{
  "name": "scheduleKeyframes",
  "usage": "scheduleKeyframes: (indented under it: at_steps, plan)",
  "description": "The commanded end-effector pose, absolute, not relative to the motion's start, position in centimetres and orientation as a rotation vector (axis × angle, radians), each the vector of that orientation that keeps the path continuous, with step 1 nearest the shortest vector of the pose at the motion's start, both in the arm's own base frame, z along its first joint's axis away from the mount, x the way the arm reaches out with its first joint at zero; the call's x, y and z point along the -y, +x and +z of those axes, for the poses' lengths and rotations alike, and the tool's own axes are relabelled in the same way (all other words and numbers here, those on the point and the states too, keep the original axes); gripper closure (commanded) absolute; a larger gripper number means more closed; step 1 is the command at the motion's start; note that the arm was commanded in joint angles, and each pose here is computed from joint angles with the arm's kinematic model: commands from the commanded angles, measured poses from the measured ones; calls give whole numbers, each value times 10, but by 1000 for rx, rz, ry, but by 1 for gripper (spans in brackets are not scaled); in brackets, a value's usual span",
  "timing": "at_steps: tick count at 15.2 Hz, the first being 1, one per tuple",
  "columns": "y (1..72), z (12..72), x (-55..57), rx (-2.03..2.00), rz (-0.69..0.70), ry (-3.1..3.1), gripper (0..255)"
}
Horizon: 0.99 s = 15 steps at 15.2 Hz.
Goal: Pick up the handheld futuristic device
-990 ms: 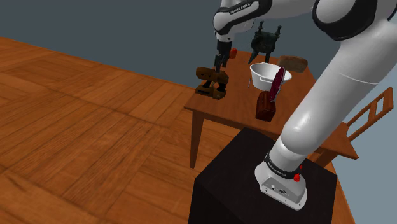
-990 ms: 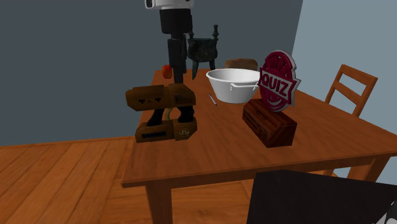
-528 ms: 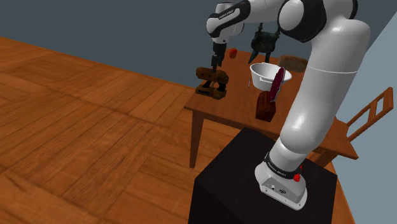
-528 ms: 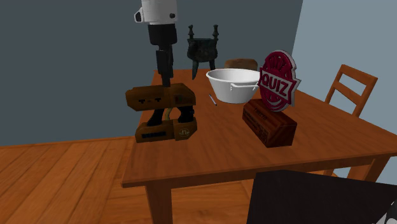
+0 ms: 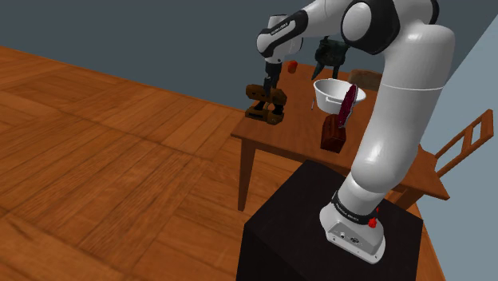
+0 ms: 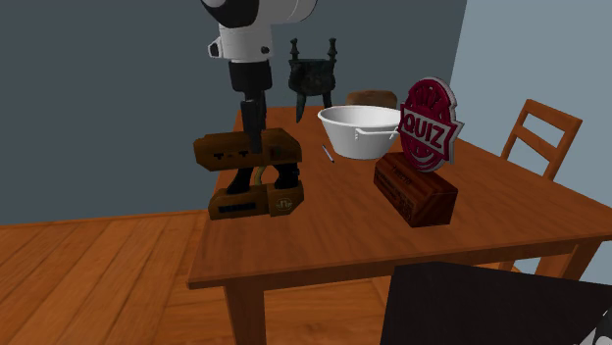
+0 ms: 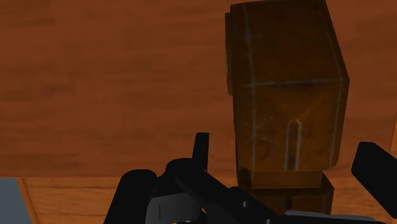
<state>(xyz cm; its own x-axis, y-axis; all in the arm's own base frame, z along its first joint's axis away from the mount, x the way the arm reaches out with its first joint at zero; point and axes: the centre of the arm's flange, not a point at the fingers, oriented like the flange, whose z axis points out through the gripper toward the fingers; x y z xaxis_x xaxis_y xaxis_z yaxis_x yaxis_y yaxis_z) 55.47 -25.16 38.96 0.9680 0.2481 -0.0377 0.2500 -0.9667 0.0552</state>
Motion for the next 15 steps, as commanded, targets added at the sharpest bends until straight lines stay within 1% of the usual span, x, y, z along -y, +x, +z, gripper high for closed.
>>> scheduleKeyframes:
  at_steps: [1,10,15]
  plan:
    - [554,388,252,-387,-46,3057,255]
    - [554,388,252,-387,-46,3057,255]
    - [554,414,252,-387,-46,3057,255]
